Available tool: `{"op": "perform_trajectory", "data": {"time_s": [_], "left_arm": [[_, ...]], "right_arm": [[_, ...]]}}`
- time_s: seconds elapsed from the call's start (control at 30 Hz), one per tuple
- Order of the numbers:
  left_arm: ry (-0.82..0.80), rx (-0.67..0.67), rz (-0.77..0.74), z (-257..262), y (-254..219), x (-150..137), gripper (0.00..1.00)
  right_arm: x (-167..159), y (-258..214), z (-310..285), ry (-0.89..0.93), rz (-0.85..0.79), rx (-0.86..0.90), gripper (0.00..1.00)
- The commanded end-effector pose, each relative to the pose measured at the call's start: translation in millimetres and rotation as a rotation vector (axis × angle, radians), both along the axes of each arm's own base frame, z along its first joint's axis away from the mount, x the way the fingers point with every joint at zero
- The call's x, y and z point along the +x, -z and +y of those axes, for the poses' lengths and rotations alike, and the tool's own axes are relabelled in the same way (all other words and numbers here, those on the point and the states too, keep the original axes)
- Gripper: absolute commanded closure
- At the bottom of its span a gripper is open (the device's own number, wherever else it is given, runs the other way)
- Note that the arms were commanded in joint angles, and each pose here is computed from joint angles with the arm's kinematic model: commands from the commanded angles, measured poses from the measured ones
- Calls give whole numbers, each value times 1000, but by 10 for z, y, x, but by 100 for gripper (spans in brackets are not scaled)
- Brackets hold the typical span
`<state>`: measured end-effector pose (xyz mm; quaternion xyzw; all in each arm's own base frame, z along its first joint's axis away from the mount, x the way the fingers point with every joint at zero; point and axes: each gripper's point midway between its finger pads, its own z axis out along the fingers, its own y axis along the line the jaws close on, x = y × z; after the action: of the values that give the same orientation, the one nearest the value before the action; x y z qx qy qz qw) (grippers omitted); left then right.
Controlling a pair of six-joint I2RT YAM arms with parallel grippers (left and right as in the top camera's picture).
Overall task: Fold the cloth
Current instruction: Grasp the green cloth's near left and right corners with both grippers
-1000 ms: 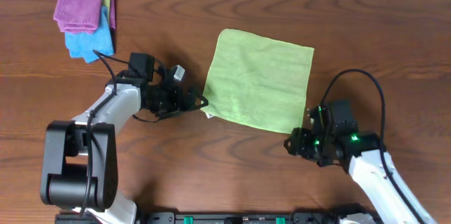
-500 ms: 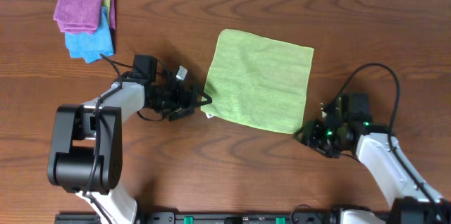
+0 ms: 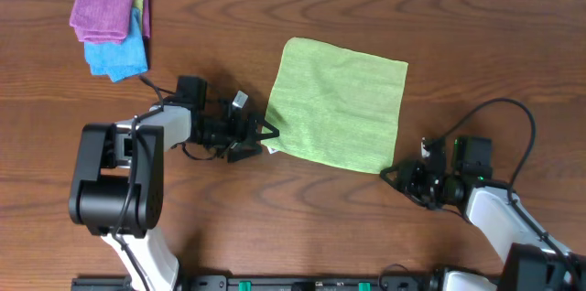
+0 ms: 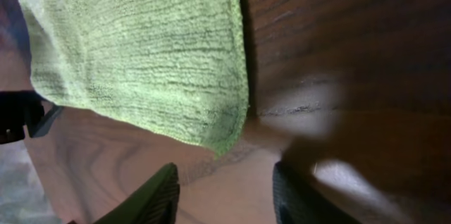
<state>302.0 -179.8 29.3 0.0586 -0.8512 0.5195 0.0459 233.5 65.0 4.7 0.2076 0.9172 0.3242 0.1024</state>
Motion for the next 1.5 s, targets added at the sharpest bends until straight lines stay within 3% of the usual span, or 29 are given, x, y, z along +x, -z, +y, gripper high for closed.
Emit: {"op": "perform_trajectory", "data": {"time_s": [0.0, 0.13, 0.27, 0.63, 0.77, 0.83, 0.87, 0.93, 1.0, 1.3, 1.47], "left_arm": [[-3, 51, 49, 31, 196, -59, 16], [-6, 79, 47, 55, 237, -54, 23], [-17, 145, 34, 118, 333, -22, 23], [-63, 145, 17, 113, 327, 122, 36], [-65, 147, 35, 116, 331, 100, 50], [-71, 147, 44, 116, 331, 100, 63], [-71, 147, 44, 116, 331, 100, 76], [-71, 147, 44, 115, 330, 99, 80], [-70, 137, 44, 105, 316, 100, 94], [-61, -9, 36, -28, 76, 161, 94], [-33, -28, -98, -82, -196, 398, 94]], "right_arm": [[-49, 146, -67, 50, 62, -21, 59], [7, 311, -62, 75, 95, 3, 63], [30, 360, -89, 83, 96, -12, 64], [62, 362, -111, 97, 89, -21, 66], [65, 378, -140, 111, 96, -35, 87], [63, 378, -139, 111, 96, -35, 98], [64, 377, -139, 111, 96, -35, 99], [67, 376, -139, 111, 95, -35, 98], [76, 370, -139, 111, 93, -34, 98], [150, 204, -10, 80, 49, 56, 98], [328, -198, -69, 78, -50, 8, 98]]}}
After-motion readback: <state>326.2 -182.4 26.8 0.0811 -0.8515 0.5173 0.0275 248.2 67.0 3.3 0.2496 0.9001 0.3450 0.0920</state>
